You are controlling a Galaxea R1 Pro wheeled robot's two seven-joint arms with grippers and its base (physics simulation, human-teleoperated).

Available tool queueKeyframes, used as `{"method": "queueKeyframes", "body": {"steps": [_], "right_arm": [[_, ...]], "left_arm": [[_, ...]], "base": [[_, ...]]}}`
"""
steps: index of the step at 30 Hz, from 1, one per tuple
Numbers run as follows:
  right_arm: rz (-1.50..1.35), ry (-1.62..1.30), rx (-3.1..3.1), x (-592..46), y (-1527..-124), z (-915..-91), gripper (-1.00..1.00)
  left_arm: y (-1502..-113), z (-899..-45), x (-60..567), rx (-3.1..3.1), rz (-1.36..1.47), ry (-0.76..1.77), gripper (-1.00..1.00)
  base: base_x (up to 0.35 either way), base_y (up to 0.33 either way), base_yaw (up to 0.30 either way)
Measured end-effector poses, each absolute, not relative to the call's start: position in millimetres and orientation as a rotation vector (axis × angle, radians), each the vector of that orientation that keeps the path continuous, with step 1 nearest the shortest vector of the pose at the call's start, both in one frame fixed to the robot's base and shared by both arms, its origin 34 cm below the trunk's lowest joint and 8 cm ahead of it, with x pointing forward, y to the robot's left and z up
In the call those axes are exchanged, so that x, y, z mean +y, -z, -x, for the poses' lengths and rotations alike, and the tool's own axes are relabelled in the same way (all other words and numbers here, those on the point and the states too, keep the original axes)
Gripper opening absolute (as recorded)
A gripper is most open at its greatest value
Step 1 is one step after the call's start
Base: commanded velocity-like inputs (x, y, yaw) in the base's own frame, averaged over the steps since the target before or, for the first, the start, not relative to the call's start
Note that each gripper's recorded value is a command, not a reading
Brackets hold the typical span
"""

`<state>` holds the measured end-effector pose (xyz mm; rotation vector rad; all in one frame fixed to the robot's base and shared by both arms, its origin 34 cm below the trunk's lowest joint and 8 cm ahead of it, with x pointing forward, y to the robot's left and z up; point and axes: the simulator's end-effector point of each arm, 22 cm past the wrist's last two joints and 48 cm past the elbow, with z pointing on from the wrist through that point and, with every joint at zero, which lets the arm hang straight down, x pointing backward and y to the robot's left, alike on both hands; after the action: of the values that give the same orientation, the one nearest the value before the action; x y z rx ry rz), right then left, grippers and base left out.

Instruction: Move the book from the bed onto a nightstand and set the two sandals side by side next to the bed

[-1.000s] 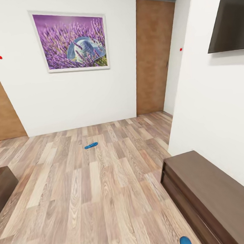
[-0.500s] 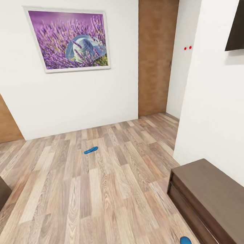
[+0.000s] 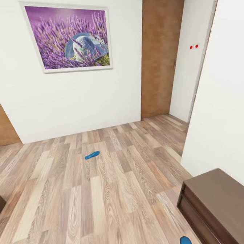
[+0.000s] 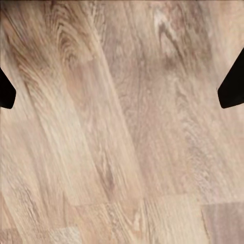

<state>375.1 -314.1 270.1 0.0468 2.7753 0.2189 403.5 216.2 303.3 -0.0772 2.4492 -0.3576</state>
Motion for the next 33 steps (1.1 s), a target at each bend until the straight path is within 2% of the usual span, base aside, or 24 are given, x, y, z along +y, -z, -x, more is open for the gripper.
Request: {"method": "queueKeyframes", "body": {"steps": [33], "right_arm": [[-0.047,-0.219,2.775,-314.1,-270.1,-375.1,-1.00]], "left_arm": [[-303.3,-403.7,216.6,2.449,0.081,0.357,1.00]], "base": [[0.330,0.012,0.000]]}}
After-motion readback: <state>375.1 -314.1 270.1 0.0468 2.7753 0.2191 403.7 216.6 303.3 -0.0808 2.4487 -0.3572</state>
